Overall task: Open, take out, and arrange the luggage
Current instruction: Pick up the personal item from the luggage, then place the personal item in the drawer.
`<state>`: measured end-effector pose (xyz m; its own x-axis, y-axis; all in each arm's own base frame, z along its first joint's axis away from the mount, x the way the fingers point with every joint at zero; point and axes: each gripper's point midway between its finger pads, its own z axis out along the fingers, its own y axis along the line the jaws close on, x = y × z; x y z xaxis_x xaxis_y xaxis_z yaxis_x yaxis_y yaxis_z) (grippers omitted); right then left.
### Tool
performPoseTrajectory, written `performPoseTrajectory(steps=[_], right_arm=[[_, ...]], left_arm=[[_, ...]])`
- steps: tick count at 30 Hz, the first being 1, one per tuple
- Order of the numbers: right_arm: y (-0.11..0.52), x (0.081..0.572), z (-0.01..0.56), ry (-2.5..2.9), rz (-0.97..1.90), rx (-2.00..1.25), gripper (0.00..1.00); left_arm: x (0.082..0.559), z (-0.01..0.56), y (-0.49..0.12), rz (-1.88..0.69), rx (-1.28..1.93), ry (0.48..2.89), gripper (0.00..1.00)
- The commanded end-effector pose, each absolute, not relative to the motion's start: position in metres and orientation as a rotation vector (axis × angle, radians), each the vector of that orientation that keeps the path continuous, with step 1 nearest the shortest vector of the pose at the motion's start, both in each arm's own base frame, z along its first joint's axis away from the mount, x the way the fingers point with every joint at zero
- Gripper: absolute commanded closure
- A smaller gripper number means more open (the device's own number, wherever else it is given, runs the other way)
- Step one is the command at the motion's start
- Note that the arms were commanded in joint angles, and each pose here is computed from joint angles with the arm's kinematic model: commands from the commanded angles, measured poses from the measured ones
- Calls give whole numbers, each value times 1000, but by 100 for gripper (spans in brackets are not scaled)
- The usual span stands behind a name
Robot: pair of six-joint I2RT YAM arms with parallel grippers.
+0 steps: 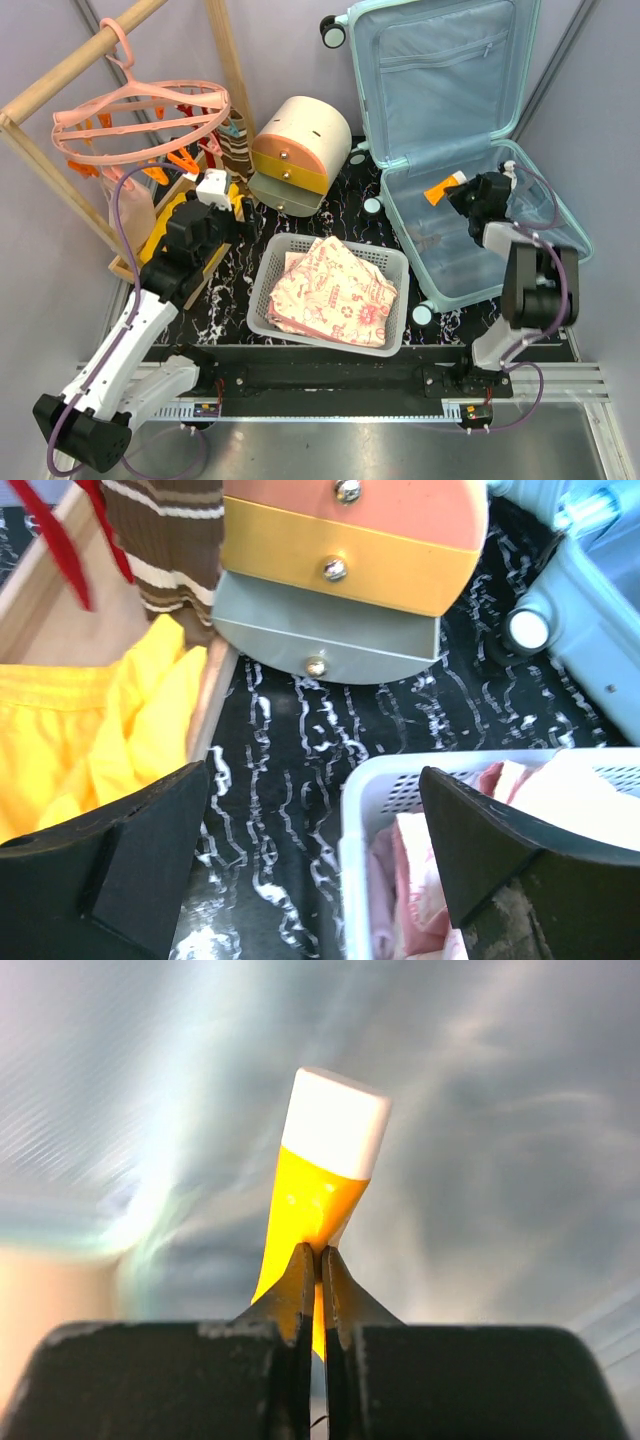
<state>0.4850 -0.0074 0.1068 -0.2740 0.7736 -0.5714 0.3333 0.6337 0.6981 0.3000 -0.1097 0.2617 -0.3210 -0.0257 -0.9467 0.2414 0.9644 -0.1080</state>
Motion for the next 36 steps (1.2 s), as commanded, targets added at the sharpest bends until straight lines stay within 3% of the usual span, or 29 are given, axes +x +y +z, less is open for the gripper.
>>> performPoseTrajectory(steps=[1,8,11,29,36], right_arm=[[71,449,207,1815,653,266,100],[207,378,238,1805,713,-419,100],[249,363,232,1786,576,-642,100],[360,441,218,1447,-219,-1060,100],[388,455,226,1274,-343,-1084,100]], left_arm=[[301,266,-95,-171,196,1849,9],[298,257,-88,-132,221,1868,8],[298,257,-87,-128,214,1868,7],[296,254,-87,-137,208,1876,6],[297,254,-86,-125,205,1878,5]])
